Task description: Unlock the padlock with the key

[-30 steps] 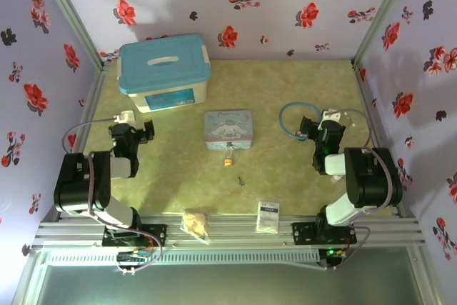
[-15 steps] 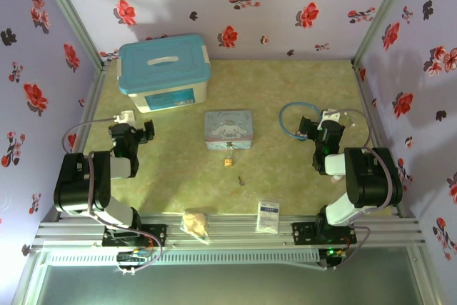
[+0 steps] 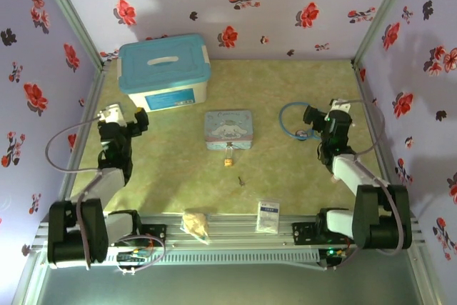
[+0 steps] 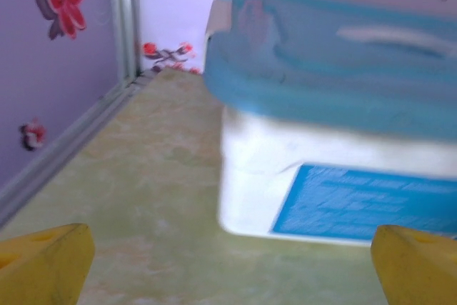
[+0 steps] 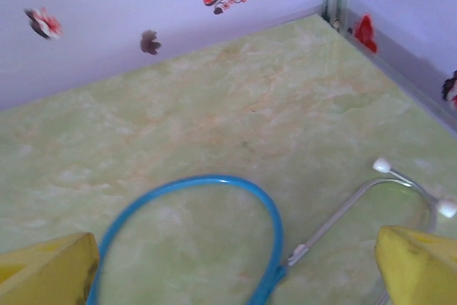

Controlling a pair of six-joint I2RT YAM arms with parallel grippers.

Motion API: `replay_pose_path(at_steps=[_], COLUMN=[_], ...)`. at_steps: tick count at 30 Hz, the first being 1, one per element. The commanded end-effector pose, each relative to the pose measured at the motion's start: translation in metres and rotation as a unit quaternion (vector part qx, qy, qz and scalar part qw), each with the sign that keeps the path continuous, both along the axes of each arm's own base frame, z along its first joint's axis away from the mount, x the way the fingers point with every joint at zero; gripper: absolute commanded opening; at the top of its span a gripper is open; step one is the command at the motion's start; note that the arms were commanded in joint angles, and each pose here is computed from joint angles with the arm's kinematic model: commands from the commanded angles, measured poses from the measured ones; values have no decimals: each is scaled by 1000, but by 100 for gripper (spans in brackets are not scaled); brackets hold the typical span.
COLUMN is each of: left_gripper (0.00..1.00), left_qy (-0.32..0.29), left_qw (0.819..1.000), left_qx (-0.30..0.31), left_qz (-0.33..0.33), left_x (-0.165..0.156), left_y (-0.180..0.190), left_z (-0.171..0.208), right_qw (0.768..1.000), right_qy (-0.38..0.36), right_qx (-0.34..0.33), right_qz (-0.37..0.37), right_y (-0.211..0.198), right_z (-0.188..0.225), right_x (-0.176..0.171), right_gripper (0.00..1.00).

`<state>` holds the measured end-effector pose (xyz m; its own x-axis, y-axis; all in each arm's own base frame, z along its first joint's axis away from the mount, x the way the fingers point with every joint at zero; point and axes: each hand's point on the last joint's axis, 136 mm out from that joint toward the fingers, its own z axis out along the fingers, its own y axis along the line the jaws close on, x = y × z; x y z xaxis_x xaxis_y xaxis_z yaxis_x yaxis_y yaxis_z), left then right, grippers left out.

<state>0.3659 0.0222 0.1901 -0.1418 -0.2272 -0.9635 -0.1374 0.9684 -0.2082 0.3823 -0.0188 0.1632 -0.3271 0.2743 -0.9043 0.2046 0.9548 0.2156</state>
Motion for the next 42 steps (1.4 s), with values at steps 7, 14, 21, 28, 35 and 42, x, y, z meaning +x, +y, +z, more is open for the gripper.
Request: replay_pose_path(at_steps=[7,14,21,28,35,42], left_gripper=[100,100,100,100,100,100], left_qy=[41,126,180,240,245,246], left_qw=[946,920,889,863,870,874], left_qx=[-215,-172,-206,-187,-194,-181], left_qz=[-239,-327,-368,-404,-382,-379], left_x=[-23,-71,-104,-130,-139,-142], left_y=[-111,-184,-229,-273,-277,-281], left_z=[26,8,-17,-38,-44,-49], right_qw=[965,929,898,886,870,870], right_qy=[106,240,293,307,334,344], right_qx=[172,26,-15,-3,-15,-43], right_qz=[164,279,328,348,362,350], right_y=[95,186,237,272,285,280], right_z=[6,-26,-64,-91,-116,-132], right_x=[-38,-96,-150,-183,-211,-219], right_gripper=[99,97,85,69,52,46])
